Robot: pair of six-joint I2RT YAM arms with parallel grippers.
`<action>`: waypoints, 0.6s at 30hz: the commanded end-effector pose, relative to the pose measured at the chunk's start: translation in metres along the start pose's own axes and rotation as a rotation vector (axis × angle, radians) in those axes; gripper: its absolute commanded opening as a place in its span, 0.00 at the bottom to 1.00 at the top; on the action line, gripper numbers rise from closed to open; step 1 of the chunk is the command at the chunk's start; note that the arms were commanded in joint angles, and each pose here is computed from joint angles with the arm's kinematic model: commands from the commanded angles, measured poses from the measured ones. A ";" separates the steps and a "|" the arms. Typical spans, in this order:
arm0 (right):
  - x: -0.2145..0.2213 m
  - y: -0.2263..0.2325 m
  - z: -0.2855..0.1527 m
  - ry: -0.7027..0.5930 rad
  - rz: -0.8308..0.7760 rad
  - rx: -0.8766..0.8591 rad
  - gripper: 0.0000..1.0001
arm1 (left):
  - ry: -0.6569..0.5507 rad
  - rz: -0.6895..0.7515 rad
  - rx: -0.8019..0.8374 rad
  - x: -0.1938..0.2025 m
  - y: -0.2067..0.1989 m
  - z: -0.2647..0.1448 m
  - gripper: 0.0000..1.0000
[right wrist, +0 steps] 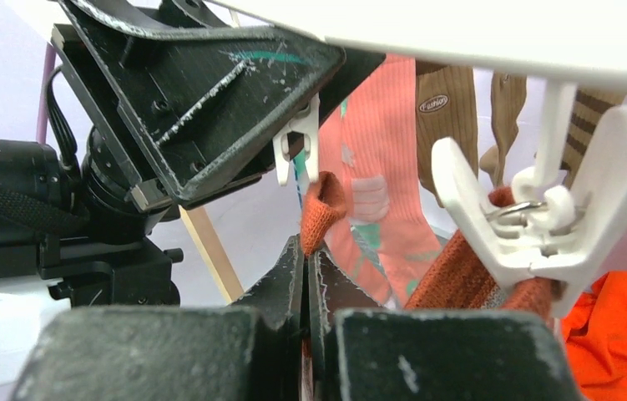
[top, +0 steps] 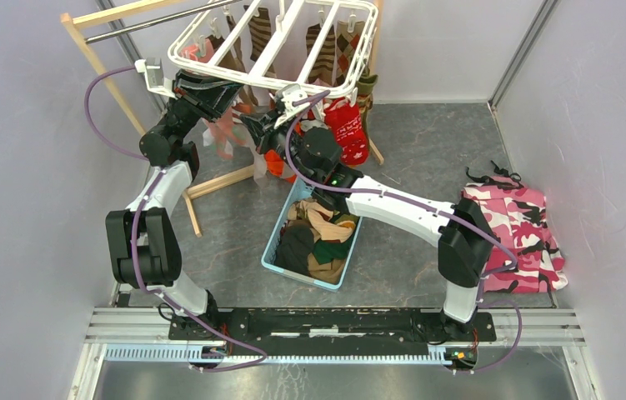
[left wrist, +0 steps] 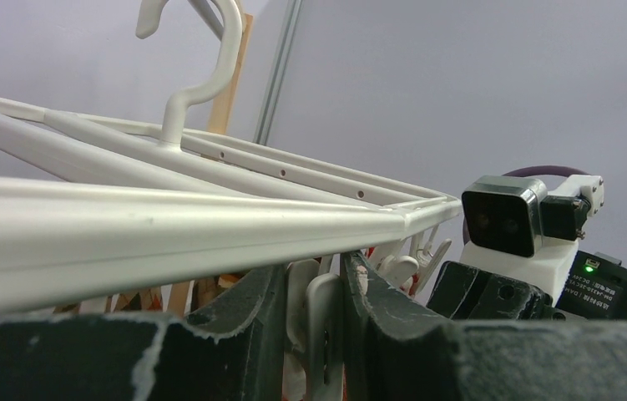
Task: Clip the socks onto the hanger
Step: Clamp the sock onto the hanger.
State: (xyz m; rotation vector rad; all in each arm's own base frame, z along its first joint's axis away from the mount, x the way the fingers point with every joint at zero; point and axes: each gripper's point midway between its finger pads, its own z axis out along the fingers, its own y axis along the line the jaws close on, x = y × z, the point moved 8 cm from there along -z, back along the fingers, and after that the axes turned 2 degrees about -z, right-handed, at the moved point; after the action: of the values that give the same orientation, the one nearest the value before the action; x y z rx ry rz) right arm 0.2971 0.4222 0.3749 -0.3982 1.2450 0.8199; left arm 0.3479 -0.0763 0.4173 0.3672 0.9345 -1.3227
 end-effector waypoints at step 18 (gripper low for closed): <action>-0.041 0.009 -0.006 -0.118 -0.001 -0.050 0.00 | -0.067 0.149 0.176 -0.020 -0.037 0.008 0.02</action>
State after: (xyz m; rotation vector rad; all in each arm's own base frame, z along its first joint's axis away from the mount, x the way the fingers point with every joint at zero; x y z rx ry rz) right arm 0.2961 0.4216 0.3897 -0.3932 1.1984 0.8231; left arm 0.3480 -0.0762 0.4175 0.3647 0.9330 -1.3228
